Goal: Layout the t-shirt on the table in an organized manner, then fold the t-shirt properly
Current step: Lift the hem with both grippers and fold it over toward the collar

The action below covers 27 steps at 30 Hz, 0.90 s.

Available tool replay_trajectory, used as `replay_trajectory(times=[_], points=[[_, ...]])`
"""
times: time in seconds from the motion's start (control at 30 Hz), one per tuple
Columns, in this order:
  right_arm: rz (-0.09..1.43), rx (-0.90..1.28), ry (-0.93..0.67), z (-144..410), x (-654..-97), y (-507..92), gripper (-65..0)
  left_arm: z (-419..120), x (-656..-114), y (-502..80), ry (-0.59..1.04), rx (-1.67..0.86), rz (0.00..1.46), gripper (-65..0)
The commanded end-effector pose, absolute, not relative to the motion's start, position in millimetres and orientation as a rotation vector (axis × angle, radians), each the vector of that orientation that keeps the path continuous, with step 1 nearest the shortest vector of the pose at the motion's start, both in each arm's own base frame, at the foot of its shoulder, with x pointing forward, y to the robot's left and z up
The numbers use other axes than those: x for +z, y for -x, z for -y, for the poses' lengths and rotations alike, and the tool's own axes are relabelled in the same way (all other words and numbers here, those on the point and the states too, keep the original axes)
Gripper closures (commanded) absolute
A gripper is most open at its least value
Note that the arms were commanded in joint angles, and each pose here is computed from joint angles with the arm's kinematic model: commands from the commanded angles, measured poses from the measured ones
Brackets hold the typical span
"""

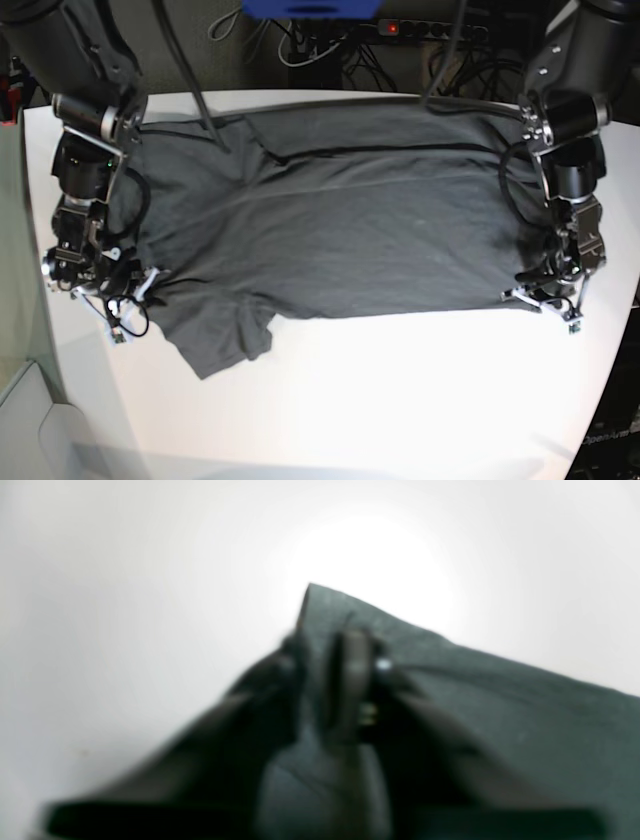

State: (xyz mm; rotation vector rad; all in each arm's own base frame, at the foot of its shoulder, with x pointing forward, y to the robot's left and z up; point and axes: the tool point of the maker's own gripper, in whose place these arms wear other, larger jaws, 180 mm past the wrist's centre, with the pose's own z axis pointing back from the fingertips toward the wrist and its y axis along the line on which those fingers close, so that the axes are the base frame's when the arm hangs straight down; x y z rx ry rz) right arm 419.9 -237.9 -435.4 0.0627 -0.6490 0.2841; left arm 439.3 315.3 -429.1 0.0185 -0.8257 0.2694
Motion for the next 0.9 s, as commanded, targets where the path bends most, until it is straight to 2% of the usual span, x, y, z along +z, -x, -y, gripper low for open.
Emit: replay_trajectory(times=[0.0,0.07,0.13,0.27,0.47,0.87], points=[[0.526,0.313,-0.017,249,-451,-400,0.0,-306,-440,-432,0.004,0.255,0.750,0.0],[0.526,0.313,-0.017,249,-451,-400,0.0,-306,-440,-432,0.004,0.255,0.750,-2.3],[0.525,0.312,-0.011,253,-450,-399,0.0,-307,-437,-433,0.004,0.259,0.755,0.0],[0.542,0.305,-0.008,255,-444,-405,0.0,-309,-421,-439,-0.001,0.249,0.757,-0.3],[0.675,0.326,0.112,273,-399,-419,0.0,-313,-373,-440,-0.066,0.179,0.806,-0.3],[0.762,0.352,0.267,270,-348,-403,0.0,-308,-330,-423,-0.133,0.112,0.827,-0.3]])
